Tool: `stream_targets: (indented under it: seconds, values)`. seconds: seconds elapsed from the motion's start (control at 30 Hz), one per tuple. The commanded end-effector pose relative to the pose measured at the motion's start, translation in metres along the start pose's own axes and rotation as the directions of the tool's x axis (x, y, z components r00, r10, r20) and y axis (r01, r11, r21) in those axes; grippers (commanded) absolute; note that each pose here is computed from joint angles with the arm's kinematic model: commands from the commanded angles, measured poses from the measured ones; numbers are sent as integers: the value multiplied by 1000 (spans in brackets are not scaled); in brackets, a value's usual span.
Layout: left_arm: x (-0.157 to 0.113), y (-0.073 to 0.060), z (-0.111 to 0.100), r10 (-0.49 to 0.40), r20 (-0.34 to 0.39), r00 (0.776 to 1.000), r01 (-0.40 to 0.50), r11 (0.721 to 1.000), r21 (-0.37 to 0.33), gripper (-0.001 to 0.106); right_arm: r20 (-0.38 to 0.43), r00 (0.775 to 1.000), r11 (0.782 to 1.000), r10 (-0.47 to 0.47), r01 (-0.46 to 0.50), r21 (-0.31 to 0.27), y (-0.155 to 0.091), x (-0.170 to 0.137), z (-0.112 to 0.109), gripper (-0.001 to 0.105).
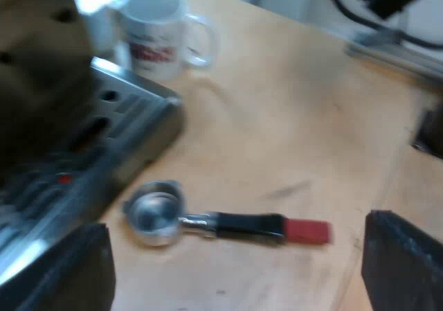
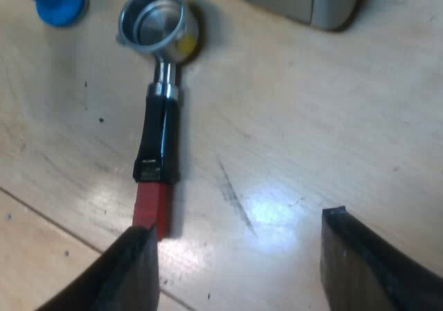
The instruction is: Put the handle in the coffee machine
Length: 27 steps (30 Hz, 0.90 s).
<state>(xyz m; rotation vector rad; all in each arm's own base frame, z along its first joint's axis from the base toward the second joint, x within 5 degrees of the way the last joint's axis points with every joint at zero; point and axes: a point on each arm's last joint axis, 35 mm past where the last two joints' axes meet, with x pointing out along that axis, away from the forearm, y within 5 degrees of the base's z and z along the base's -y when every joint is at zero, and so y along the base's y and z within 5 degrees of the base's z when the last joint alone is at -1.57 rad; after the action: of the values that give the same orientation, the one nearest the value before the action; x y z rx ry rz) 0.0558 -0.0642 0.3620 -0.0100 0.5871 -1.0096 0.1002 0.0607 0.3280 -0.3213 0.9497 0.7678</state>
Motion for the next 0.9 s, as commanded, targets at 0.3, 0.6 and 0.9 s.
stream_targets:
  seconds: [0.3,0.6,0.9]
  values:
    - [22,-11,3,-162,-116,980,172,982,81,74,-109,994,999,-6,2,-38,11,34,23,54]
    - [44,-6,-2,-155,-201,967,176,981,87,74,-166,986,998,-14,3,-68,19,65,38,54]
    - [55,-2,-13,-147,-251,957,175,981,89,74,-248,969,1000,-9,2,-30,18,103,42,54]
